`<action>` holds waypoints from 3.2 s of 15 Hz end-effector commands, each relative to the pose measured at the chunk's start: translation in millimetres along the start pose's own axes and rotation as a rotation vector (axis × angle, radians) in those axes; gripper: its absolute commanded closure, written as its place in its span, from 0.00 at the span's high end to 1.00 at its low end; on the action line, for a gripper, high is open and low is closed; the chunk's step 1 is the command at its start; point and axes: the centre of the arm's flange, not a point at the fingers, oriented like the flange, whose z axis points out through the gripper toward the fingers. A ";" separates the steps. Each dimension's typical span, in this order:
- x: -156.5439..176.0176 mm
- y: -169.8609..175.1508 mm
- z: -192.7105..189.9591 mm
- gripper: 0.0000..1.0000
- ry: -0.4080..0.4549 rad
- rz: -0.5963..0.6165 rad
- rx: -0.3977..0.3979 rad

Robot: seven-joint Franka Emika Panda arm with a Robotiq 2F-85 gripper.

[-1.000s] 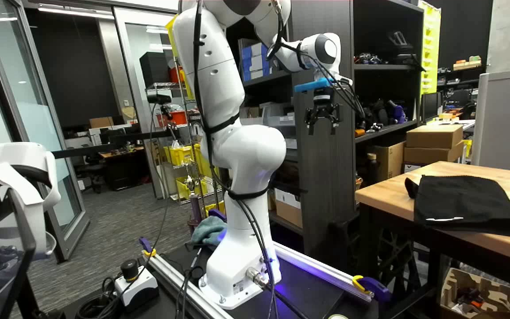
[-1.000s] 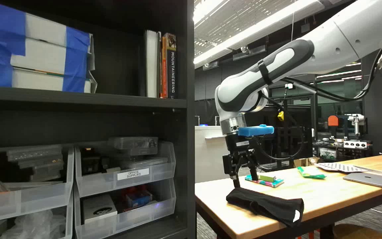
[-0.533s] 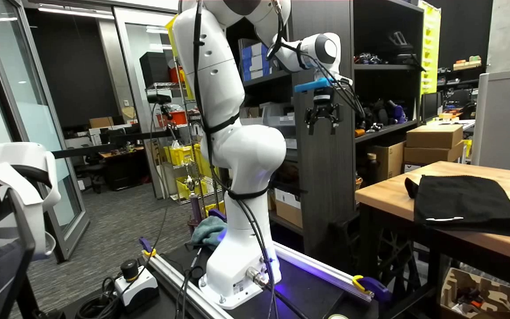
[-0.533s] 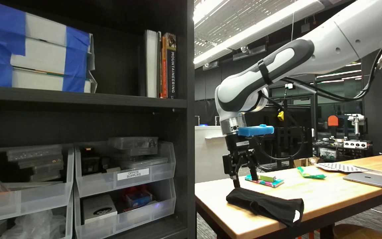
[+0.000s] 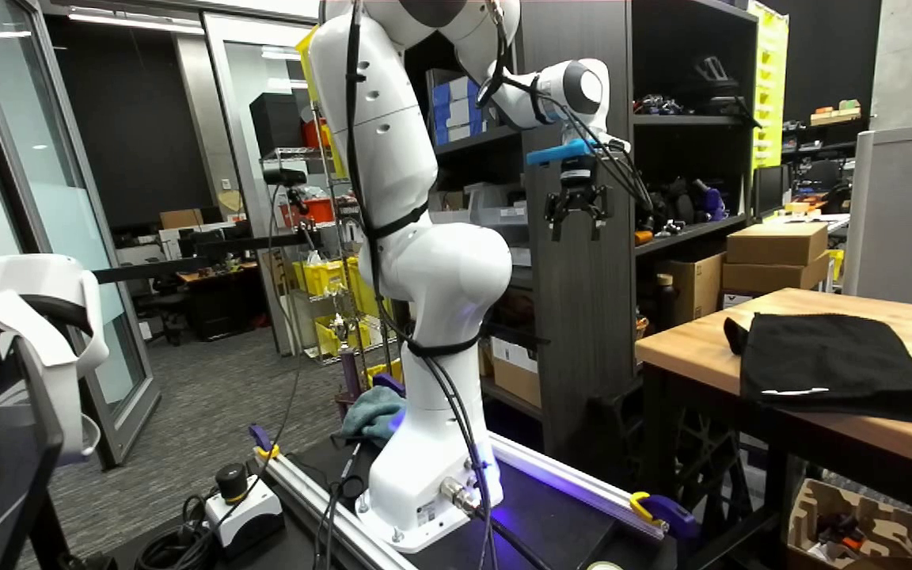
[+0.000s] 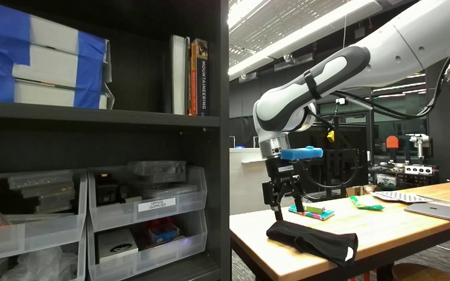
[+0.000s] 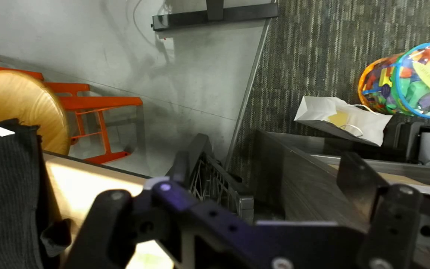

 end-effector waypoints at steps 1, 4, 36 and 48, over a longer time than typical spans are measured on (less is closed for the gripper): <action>0.0 0.0 0.0 1.00 0.000 0.000 0.000; 0.0 0.0 0.0 1.00 0.000 0.000 0.000; 122.5 41.5 19.7 1.00 0.109 0.234 -0.073; 239.7 111.5 -43.8 1.00 0.147 0.371 -0.139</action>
